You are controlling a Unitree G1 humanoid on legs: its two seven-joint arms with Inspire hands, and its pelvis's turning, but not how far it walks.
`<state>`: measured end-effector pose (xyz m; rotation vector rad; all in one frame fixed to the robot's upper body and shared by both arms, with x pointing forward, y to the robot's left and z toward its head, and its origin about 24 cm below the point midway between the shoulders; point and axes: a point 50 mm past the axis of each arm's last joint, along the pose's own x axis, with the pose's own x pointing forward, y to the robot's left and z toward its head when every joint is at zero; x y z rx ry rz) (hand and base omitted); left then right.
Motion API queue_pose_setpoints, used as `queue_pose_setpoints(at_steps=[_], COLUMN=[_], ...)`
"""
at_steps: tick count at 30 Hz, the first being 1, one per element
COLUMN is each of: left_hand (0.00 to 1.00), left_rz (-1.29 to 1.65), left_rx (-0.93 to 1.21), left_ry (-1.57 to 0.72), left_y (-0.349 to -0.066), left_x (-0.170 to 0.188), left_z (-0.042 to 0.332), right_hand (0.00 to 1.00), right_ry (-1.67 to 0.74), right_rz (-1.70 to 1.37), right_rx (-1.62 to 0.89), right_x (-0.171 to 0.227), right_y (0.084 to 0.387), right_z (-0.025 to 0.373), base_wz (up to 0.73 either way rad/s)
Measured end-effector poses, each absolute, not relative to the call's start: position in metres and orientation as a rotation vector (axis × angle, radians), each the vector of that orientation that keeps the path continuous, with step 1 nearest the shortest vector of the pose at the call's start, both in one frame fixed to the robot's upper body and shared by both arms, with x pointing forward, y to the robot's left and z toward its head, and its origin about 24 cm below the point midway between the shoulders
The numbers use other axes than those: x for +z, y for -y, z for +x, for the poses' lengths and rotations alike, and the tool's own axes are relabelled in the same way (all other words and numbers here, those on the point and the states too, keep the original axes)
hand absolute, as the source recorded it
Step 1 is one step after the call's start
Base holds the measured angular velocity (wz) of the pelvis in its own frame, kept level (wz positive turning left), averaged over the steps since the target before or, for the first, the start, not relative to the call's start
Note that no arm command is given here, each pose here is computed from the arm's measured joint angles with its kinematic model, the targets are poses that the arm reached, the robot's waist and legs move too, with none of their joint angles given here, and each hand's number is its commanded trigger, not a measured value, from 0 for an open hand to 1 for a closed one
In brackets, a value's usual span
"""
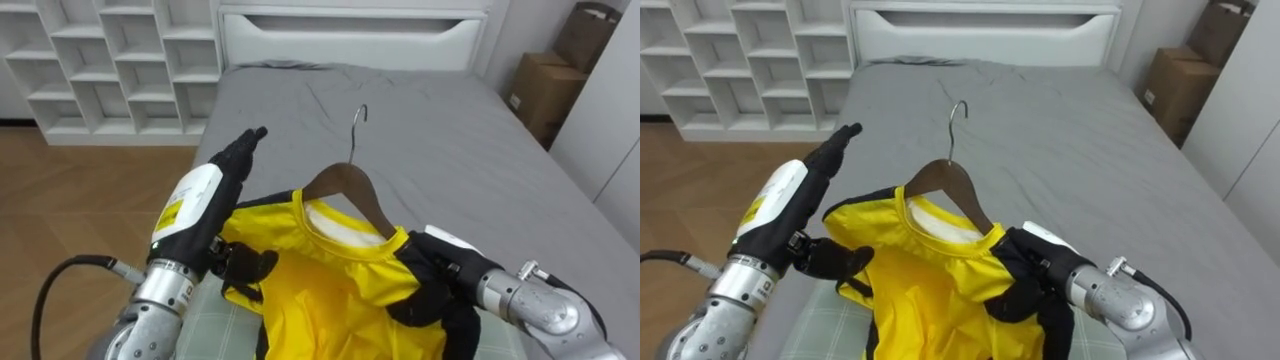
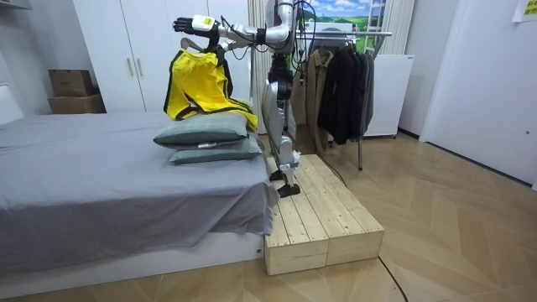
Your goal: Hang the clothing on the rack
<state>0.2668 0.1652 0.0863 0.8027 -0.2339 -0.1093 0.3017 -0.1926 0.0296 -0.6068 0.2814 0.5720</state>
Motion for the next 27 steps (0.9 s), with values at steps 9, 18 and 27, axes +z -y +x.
queue_pose_setpoints(at_steps=[9, 18, 27], left_hand=[0.00, 0.00, 0.00], left_rz=[0.766, 0.767, 0.763], left_rx=[-0.065, -0.051, -0.006], left_ry=[0.234, 0.235, 0.236], left_y=[-0.175, -0.178, -0.185], left_x=[0.090, 0.091, 0.093], left_z=[0.268, 0.268, 0.268], right_hand=[1.00, 1.00, 1.00], right_ry=[-0.275, -0.317, -0.324], right_rz=[-0.607, -0.591, -0.576], right_rx=[0.552, 0.532, 0.458], right_x=[0.030, 0.019, 0.022], right_y=[0.194, 0.201, 0.216], right_z=[0.302, 0.292, 0.292], base_wz=[0.00, 0.00, 0.00])
